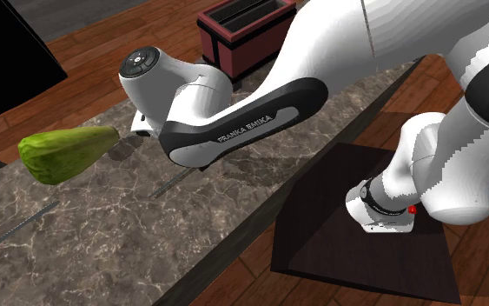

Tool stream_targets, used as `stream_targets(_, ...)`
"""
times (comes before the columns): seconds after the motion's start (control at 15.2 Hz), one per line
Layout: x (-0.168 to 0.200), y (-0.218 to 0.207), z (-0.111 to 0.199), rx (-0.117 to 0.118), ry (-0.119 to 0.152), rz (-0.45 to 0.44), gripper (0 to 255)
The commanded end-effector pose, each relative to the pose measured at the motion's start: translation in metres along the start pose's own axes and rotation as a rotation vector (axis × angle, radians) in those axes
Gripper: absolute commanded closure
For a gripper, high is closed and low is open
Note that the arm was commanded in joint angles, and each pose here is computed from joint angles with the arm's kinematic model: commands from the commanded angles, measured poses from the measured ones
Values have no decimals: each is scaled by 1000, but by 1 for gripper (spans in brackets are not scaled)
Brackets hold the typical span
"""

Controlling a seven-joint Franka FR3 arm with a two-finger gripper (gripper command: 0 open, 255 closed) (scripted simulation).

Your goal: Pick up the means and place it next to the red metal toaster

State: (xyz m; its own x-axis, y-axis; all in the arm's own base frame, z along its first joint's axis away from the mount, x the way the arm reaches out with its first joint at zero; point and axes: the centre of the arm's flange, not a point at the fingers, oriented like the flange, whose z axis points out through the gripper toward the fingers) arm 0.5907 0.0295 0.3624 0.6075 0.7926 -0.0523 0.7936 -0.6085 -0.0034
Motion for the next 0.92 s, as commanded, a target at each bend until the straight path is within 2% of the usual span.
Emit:
stream_targets(0.0,0,0,11,0,0,-1,0)
stream_targets(0.53,0,-1,14,0,0,-1,0)
stream_targets(0.59,0,-1,14,0,0,-1,255)
stream_targets(0.86,0,-1,14,0,0,-1,255)
